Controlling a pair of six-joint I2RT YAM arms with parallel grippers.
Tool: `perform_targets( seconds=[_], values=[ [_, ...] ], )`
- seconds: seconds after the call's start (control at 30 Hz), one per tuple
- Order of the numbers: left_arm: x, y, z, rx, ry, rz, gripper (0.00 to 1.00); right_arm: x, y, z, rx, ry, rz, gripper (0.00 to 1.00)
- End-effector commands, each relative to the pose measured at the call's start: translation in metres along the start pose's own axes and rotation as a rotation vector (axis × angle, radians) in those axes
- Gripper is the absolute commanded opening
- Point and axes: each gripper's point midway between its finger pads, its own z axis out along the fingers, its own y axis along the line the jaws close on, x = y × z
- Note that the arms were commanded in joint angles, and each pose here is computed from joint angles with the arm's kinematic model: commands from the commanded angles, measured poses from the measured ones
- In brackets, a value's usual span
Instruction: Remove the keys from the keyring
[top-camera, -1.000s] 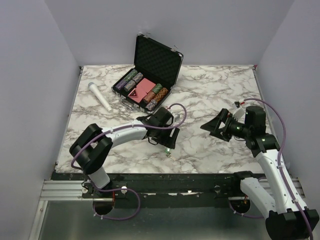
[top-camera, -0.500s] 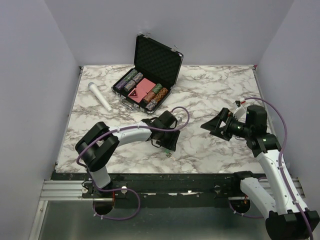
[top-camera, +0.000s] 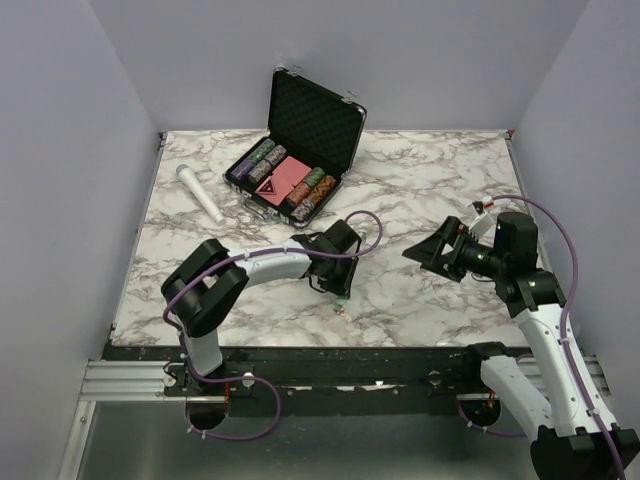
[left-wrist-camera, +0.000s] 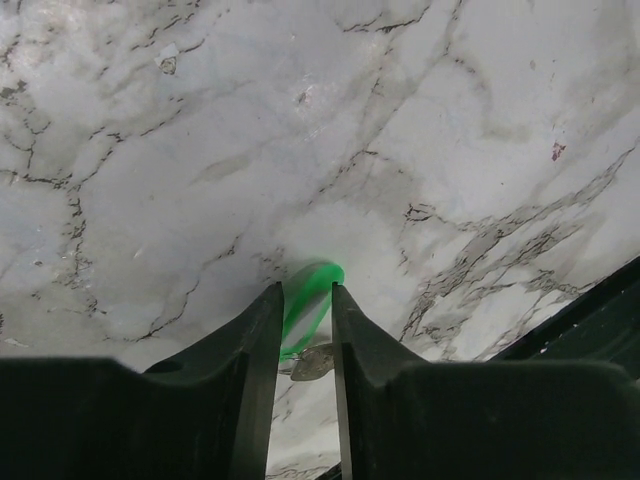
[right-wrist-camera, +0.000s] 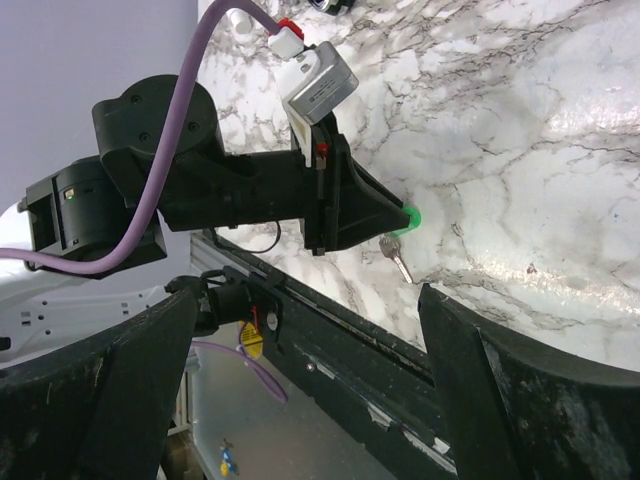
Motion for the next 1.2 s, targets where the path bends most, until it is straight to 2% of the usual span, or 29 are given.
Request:
perform_targets(
  seconds=[0.0, 0.33, 0.73, 1.17],
  values=[
    [0.029, 0.024, 0.014, -0.112, 0.102, -0.02, 0.3, 0.003, 0.009, -0.007, -0.023, 0.013, -0.022, 1.0],
    [0.028, 0.017, 0.013, -0.072, 0.098, -0.002, 0.01, 0.005, 0.006, -0.007, -0.018, 0.013, -0.025, 1.0],
    [0.016, -0.002, -0.011, 0.006, 0.047, 0.025, 0.0, 0.005, 0.009, -0.005, -0.04, 0.015, -0.01, 1.0],
    [-0.005, -0.02, -0.043, 0.031, -0.037, -0.033, 0.0, 0.005, 0.016, -0.005, -0.077, 0.018, 0.004, 1.0]
  ],
)
